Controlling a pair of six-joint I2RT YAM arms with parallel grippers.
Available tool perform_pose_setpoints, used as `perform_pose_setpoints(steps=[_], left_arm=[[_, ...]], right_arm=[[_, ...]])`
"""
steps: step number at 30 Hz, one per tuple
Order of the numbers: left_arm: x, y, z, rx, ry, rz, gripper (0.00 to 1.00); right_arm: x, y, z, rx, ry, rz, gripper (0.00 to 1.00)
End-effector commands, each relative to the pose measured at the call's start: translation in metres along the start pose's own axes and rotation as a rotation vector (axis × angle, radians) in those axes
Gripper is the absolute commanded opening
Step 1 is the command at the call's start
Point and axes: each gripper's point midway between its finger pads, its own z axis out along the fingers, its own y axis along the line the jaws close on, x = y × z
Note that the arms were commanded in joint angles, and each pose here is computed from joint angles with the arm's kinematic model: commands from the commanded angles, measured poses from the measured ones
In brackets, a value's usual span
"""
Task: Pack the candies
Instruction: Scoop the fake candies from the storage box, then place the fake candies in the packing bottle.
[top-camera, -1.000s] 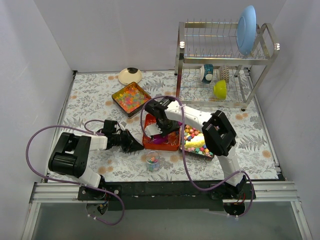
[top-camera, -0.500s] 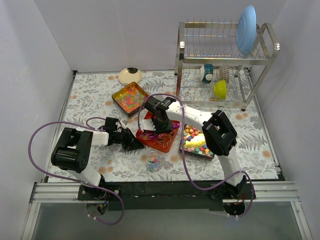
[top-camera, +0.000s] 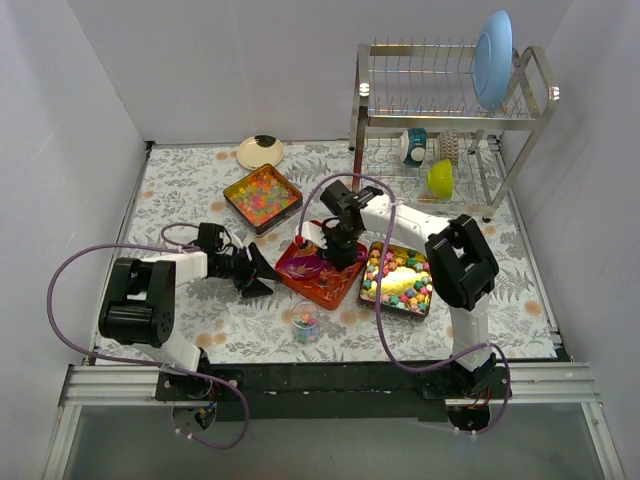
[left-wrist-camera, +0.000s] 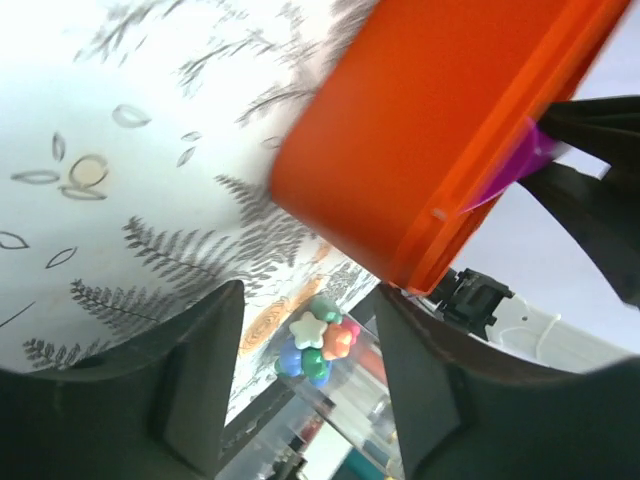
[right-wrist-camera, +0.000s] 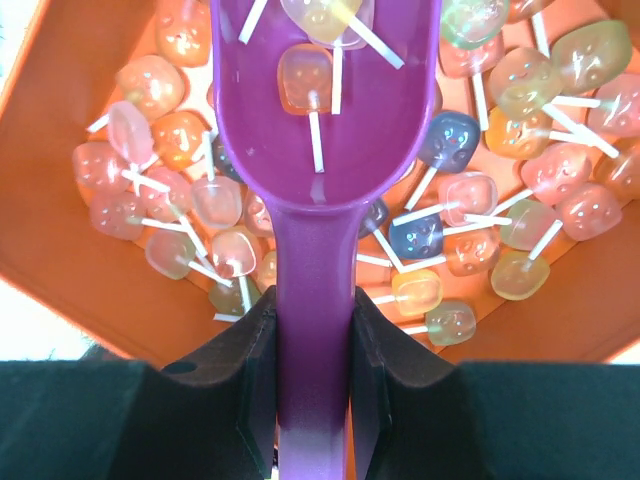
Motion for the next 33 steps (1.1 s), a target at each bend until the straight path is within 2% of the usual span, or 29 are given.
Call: perform_pose_setpoints(steps=[1,9,15,18,21,24,33], left_arm=[[-0.016,-0.029,-0.022,0.053,-0.046,0.170,0.58],[-0.012,-0.033,-0.033,0.061,-0.056,0.285,0.62],[-0.014,-0.072,-0.055,0.218,-0.055,0.406,0.70],[-0.030,-0.086,-0.069,0.257,-0.101,0.441,0.71],[-0.055,-0.082,-0.085,0.233,-0.191,0.415,0.72],[-0.073,-0.071,-0.092,0.168,-0.272,0.374,0.78],[-0.085,-0.061,-0.117,0.149,-0.409,0.345,0.82]], right_arm=[[-0.032,0.026,-0.026,-0.107,-0.226,-0.016,0.01],[-0.002,0.035,-0.044,-0.067,-0.242,-0.044,0.01],[0.015,0.034,-0.055,-0.015,-0.279,-0.009,0.01],[0.015,0.029,-0.067,0.032,-0.298,0.005,0.01],[0.009,0.028,-0.087,0.082,-0.297,-0.024,0.01],[0.003,0.030,-0.110,0.114,-0.294,-0.050,0.01],[-0.008,0.063,-0.163,0.096,-0.247,-0.133,0.01]])
